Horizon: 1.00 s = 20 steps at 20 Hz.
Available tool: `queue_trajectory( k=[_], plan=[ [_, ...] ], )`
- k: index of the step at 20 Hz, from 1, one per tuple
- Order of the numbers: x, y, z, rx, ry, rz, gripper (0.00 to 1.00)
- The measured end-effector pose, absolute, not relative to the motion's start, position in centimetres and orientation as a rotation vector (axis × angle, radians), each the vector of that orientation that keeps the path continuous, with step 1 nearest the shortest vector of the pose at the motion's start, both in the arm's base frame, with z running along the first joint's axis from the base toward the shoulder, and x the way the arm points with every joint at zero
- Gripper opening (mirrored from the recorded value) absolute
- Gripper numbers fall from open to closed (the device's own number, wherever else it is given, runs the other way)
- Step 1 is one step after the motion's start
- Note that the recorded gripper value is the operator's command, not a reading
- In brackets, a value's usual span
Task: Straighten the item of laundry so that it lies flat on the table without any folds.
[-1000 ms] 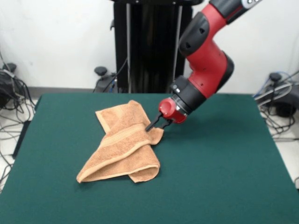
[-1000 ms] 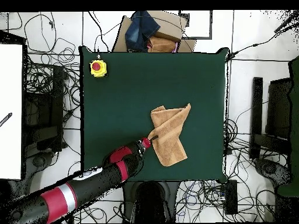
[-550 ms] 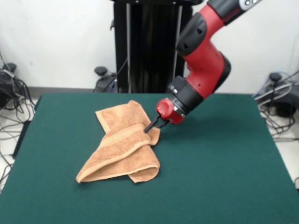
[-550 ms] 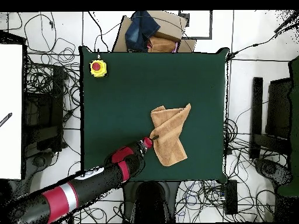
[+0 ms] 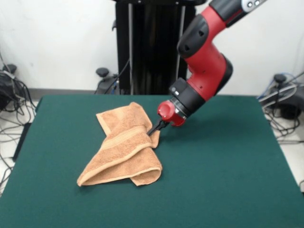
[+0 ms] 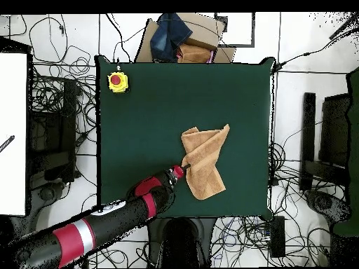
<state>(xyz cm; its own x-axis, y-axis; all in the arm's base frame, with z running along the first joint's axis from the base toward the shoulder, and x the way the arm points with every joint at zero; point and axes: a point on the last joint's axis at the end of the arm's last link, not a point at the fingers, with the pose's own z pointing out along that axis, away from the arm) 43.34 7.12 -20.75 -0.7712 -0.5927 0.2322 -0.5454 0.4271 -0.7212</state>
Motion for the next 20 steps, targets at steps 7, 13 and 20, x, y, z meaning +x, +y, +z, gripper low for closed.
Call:
queue_trajectory(
  k=[7, 13, 20],
  plan=[
    [43.35, 7.14, -20.75, -1.040, 2.605, -1.283, 0.00],
    [43.35, 7.15, -20.74, -1.040, 2.605, -1.283, 0.00],
    [43.50, 7.54, -20.45, -1.028, 2.608, -1.272, 0.00]
  ],
)
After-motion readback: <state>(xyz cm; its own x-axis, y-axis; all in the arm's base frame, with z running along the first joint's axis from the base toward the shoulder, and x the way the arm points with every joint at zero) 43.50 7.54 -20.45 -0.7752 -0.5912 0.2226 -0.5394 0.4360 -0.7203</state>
